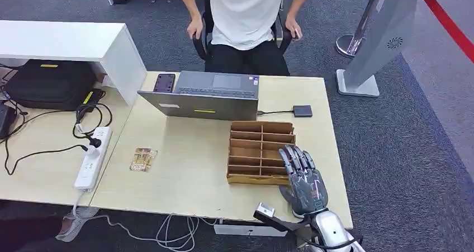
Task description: Pass the card to the sensor for recognition and then transmit it.
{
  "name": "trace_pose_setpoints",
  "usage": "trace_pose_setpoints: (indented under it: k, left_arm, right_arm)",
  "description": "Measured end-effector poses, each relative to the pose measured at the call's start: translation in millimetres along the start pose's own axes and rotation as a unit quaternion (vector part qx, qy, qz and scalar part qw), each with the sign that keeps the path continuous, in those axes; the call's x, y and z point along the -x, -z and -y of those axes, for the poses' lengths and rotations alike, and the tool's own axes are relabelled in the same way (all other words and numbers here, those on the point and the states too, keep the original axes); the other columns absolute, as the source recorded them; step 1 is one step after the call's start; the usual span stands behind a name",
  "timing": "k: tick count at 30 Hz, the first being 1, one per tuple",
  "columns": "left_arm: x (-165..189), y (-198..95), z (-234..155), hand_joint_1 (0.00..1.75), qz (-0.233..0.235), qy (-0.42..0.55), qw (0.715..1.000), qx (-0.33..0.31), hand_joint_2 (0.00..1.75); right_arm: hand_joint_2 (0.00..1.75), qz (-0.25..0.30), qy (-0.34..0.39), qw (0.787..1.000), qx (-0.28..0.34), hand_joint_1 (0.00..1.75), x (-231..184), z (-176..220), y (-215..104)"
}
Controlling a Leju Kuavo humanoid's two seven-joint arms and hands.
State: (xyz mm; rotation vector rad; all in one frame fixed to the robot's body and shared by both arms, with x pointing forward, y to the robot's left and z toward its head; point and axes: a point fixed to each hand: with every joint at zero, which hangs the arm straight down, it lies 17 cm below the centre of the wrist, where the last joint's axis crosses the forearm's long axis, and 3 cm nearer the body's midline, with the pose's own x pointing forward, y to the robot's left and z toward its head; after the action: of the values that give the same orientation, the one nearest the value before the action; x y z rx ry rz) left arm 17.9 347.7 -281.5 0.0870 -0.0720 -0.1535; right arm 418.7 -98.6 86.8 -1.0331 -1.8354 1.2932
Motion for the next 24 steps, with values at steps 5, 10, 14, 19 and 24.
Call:
trace_pose_setpoints:
  k: [5,10,14,19,24]
  left_arm:
    - [0.1,0.0,-0.7,0.0,0.0,0.0,1.0,0.0,1.75]
    - [0.6,0.0,-2.6,0.0,0.0,0.002,1.0,-0.002,1.75]
    - [0.7,0.0,-2.7,0.0,-0.001,0.004,1.0,-0.002,1.75]
    - [0.8,0.0,-3.0,0.0,-0.001,0.005,1.0,-0.002,1.75]
    - [1.1,0.1,-3.1,0.0,-0.001,0.005,1.0,-0.003,1.75]
  right_arm:
    - [1.75,0.0,-0.01,1.0,-0.002,1.48,1.1,-1.5,0.8]
    - [1.75,0.001,-0.066,0.998,0.006,1.62,2.5,-0.8,0.4]
    - [1.75,0.002,-0.097,0.995,0.009,1.71,4.3,-3.2,-2.7]
    - [1.75,0.003,-0.113,0.993,0.013,1.75,8.1,-4.9,-4.1]
    - [1.75,0.007,-0.117,0.993,0.022,1.75,9.5,-0.2,-4.7]
